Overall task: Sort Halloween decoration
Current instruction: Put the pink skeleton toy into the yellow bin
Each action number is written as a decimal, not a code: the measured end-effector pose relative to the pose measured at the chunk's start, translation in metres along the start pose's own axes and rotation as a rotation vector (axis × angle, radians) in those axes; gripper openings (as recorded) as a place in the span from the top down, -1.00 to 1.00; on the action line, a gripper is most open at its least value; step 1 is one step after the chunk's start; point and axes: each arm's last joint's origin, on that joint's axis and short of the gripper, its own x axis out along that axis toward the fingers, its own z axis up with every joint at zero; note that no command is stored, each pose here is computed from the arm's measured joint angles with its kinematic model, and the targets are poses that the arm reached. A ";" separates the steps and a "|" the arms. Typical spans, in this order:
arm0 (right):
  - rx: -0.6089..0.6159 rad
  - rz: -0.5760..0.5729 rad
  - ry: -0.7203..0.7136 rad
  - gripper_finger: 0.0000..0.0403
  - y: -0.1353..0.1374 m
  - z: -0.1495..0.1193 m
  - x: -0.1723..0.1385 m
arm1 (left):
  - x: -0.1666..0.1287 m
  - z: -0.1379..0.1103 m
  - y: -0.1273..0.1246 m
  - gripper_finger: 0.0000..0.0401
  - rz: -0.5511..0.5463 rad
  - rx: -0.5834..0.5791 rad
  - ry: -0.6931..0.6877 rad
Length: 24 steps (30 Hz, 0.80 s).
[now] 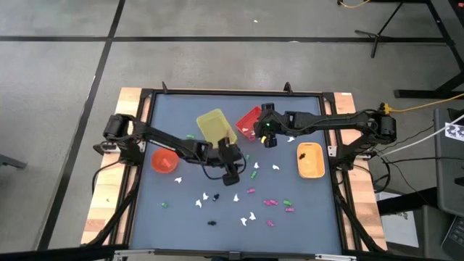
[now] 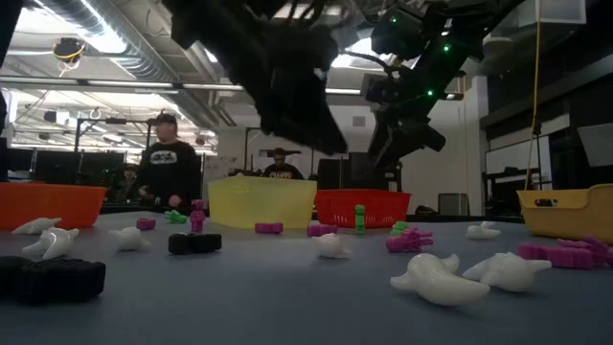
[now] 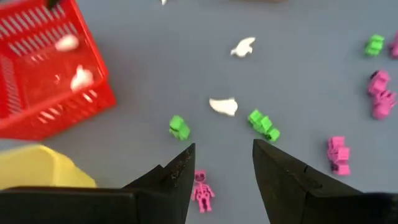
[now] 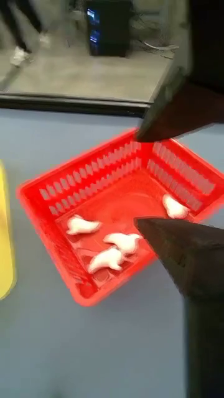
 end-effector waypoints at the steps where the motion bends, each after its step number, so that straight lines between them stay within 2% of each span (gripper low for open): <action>1: 0.000 0.000 0.000 -0.03 0.000 0.000 0.000 | 0.003 -0.003 -0.002 0.28 0.007 -0.002 0.004; 10: 0.000 0.001 0.001 -0.03 0.000 0.000 0.000 | 0.026 -0.025 -0.008 0.28 0.114 -0.063 0.048; 21: 0.001 0.002 0.004 -0.03 0.000 0.000 0.000 | 0.055 -0.051 -0.009 0.28 0.155 -0.076 0.106; 24: 0.001 0.003 0.004 -0.03 0.000 0.000 0.000 | 0.054 -0.049 -0.009 0.28 0.151 -0.074 0.099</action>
